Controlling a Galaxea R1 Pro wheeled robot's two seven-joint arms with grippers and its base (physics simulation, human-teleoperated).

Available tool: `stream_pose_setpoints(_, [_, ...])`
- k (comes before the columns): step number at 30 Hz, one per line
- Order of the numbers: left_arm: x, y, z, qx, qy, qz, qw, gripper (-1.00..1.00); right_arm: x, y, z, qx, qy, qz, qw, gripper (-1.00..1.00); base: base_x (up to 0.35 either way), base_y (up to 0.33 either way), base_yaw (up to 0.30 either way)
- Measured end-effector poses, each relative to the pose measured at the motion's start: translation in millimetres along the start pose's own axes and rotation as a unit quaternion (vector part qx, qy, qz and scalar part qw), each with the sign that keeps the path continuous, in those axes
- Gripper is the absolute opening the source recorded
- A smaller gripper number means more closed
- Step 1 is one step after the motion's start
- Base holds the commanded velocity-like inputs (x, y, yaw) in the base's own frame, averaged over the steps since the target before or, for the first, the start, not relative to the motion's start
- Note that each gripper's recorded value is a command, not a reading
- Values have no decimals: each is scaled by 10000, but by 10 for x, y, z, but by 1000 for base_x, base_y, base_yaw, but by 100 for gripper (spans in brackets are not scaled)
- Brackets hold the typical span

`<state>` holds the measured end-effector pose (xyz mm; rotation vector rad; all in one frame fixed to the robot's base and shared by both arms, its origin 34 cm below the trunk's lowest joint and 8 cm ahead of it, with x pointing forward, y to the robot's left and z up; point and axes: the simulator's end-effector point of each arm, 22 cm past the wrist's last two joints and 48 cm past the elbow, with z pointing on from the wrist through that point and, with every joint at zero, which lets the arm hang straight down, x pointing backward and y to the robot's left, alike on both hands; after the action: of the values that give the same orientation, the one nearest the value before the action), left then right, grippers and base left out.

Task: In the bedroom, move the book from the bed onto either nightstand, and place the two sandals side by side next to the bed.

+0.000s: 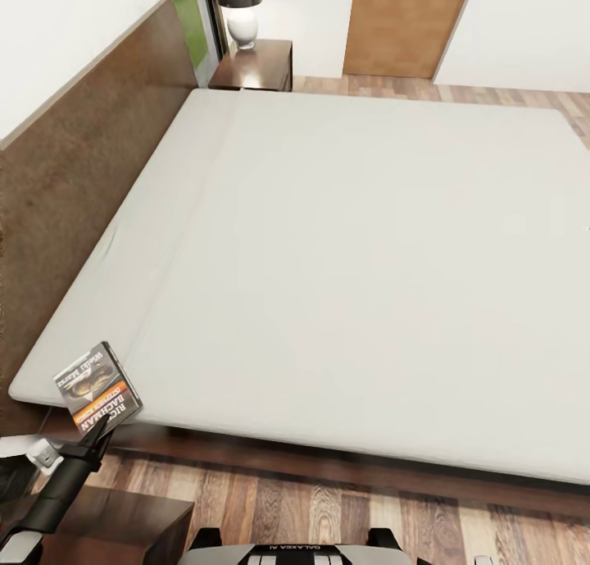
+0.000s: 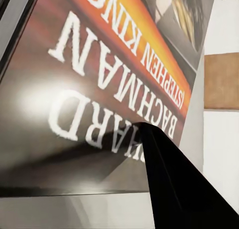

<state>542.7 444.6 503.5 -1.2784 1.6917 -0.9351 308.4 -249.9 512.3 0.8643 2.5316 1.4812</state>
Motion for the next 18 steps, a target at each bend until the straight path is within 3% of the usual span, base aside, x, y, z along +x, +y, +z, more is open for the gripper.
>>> stream_pose_setpoints(18, [-92,-368,-26,131,-70,-37,9999,-100,51,261,-160,2,-1,2,10000,100,0,0,0])
